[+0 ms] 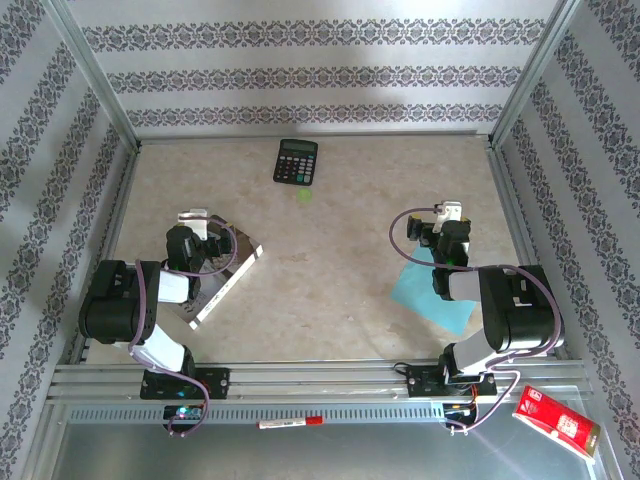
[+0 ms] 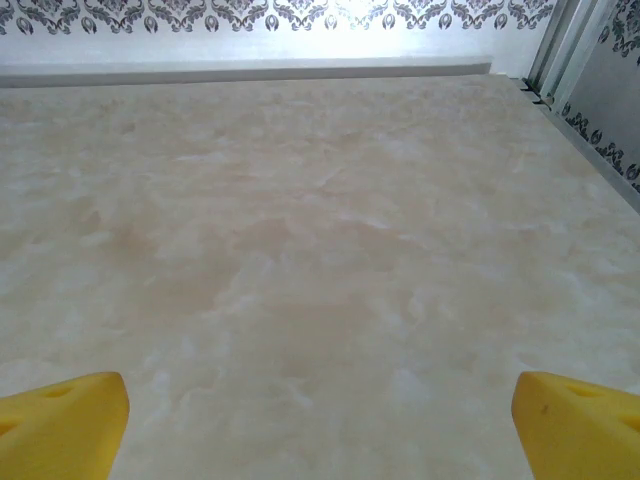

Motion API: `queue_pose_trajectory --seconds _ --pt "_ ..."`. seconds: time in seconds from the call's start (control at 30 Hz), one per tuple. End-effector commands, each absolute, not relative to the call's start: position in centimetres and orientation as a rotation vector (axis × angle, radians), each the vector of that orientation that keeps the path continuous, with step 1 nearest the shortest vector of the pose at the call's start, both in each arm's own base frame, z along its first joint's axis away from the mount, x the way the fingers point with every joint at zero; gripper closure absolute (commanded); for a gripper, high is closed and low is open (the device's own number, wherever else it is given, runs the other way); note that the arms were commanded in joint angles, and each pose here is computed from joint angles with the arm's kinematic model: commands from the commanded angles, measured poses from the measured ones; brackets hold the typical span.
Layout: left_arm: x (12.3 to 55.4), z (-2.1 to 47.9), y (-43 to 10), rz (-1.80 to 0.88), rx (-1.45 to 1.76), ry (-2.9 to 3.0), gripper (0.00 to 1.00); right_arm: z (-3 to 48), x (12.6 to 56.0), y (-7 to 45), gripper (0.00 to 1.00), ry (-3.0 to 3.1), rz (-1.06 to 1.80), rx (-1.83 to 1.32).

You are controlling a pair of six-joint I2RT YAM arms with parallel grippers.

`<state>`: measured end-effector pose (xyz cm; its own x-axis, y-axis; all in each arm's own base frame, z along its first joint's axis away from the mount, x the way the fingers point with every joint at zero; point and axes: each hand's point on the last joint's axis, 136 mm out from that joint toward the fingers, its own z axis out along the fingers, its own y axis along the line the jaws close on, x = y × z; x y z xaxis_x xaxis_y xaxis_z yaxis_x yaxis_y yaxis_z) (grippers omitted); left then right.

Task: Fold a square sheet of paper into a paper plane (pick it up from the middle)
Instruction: Move the square sheet of paper to the center of the table.

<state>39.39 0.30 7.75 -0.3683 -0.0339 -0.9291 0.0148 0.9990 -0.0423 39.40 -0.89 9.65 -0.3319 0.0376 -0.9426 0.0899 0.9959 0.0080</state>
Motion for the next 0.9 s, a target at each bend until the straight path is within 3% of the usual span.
queue_pose_trajectory --seconds 0.0,0.87 --pt "40.06 8.72 0.15 -0.048 0.02 1.915 0.0 10.63 39.72 -0.46 0.02 1.868 -0.039 0.072" --pt "40.1 8.7 0.31 -0.04 0.01 1.916 0.0 10.66 39.77 -0.47 0.02 1.867 -0.036 0.072"
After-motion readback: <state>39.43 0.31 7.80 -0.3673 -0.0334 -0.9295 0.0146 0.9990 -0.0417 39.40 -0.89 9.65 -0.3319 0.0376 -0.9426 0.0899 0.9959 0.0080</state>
